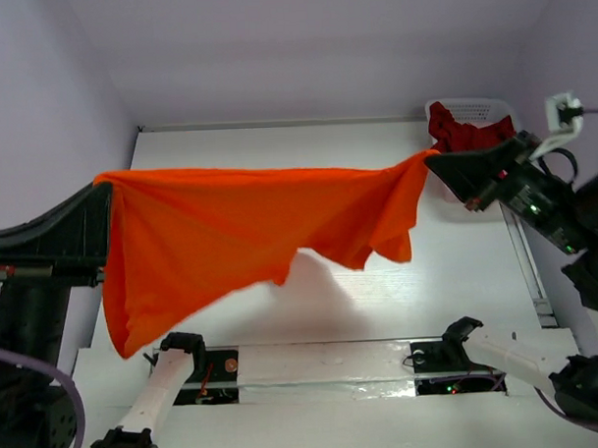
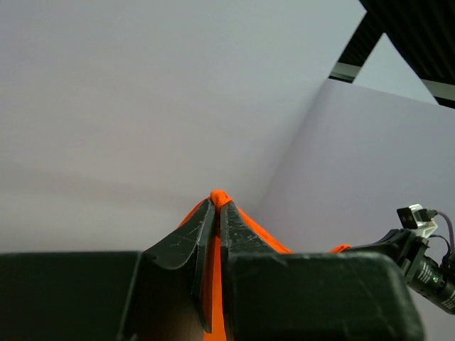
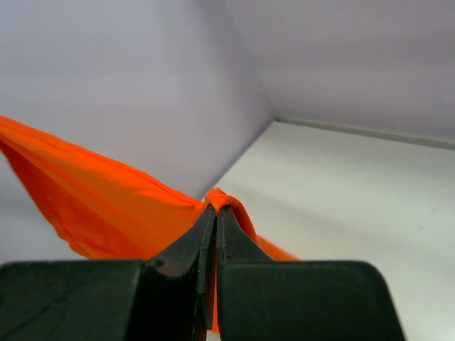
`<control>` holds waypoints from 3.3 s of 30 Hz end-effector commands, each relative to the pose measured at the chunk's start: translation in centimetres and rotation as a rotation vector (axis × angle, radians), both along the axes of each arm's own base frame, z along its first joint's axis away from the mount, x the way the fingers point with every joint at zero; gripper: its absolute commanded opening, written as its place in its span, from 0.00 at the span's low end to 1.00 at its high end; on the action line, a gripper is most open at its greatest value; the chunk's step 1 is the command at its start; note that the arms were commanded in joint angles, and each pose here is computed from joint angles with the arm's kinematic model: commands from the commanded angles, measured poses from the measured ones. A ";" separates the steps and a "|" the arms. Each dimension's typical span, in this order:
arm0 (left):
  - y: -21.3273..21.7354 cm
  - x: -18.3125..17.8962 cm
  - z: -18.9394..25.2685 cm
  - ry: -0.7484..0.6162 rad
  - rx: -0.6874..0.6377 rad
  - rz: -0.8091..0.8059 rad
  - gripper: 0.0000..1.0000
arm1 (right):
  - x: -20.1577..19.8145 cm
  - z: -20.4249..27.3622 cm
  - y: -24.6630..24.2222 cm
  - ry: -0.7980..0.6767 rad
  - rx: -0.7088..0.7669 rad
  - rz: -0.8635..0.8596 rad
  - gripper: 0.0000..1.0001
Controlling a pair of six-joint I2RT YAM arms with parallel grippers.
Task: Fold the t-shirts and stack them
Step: Flatten the tshirt out
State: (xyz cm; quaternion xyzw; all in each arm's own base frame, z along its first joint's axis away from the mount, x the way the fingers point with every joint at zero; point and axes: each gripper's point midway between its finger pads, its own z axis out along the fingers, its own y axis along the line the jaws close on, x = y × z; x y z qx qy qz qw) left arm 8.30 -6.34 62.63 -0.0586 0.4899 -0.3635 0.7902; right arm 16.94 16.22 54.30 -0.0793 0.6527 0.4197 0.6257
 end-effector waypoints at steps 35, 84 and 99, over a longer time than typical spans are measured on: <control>3.3 35.3 -26.8 0.768 0.017 0.444 0.00 | 20.0 -29.1 14.8 0.586 -0.504 0.051 0.00; 2.4 37.7 -36.2 0.951 0.048 0.422 0.00 | 23.9 -43.7 23.6 0.769 -0.720 0.145 0.74; 2.4 37.7 -35.7 0.942 0.047 0.420 0.00 | 18.0 -40.8 24.7 0.652 -0.828 0.126 0.79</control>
